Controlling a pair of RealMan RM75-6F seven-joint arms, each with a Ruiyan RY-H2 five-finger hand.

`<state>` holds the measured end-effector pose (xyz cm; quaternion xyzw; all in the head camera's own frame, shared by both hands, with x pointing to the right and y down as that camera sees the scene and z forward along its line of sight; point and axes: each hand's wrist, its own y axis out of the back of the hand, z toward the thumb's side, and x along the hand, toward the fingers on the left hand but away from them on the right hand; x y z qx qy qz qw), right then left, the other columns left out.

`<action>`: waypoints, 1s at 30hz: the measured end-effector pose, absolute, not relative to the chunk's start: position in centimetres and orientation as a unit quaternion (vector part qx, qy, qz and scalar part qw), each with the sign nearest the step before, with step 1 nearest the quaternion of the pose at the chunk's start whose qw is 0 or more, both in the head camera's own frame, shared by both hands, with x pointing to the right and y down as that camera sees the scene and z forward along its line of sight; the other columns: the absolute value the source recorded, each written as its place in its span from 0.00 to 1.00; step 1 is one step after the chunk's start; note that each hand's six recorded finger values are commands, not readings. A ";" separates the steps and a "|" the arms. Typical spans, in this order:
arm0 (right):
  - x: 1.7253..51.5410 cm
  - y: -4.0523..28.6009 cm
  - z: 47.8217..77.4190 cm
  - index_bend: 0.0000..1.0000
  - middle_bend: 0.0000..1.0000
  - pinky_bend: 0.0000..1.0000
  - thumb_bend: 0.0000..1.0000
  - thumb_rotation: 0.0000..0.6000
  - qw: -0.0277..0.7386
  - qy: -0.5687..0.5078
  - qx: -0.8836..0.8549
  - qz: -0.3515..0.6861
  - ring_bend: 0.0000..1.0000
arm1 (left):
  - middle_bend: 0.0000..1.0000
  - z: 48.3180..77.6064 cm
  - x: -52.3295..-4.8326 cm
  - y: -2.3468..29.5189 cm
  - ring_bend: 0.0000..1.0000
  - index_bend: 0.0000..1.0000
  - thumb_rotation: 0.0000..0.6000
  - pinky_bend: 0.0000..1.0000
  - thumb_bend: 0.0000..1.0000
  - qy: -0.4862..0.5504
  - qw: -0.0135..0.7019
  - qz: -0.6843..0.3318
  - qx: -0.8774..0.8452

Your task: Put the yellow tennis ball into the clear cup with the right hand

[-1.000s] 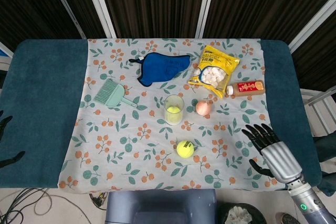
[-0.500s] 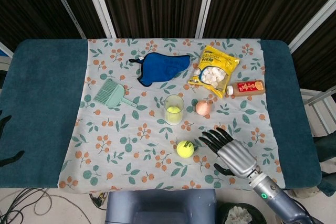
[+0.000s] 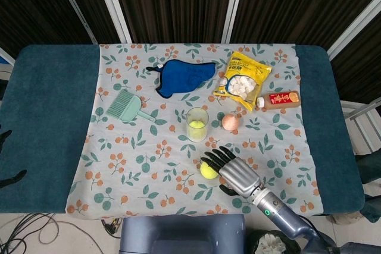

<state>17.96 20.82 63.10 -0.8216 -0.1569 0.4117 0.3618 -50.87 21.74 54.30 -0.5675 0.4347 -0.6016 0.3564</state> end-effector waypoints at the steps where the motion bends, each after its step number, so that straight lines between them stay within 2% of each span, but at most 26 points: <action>1: 17.8 20.8 63.5 0.02 0.07 0.02 0.43 1.00 0.360 -0.154 -0.822 0.413 0.07 | 0.00 54.3 -50.9 21.7 0.00 0.13 1.00 0.03 0.00 0.435 0.356 -0.602 -0.567; 15: 16.0 21.2 66.7 0.02 0.07 0.02 0.43 1.00 0.347 -0.136 -0.824 0.427 0.13 | 0.00 54.3 -51.3 21.6 0.00 0.13 1.00 0.03 0.00 0.440 0.351 -0.605 -0.563; 22: 15.7 21.4 68.1 0.03 0.13 0.05 0.43 1.00 0.342 -0.131 -0.822 0.436 0.21 | 0.00 54.4 -51.4 21.6 0.00 0.13 1.00 0.03 0.00 0.439 0.349 -0.607 -0.563; 26: 15.6 21.4 68.7 0.07 0.17 0.08 0.43 1.00 0.343 -0.130 -0.820 0.440 0.26 | 0.00 54.4 -51.5 21.5 0.00 0.13 1.00 0.03 0.00 0.440 0.347 -0.608 -0.562; 30: 15.3 21.4 69.0 0.18 0.24 0.12 0.43 1.00 0.347 -0.129 -0.819 0.439 0.34 | 0.00 54.3 -51.6 21.5 0.00 0.14 1.00 0.03 0.00 0.441 0.346 -0.609 -0.561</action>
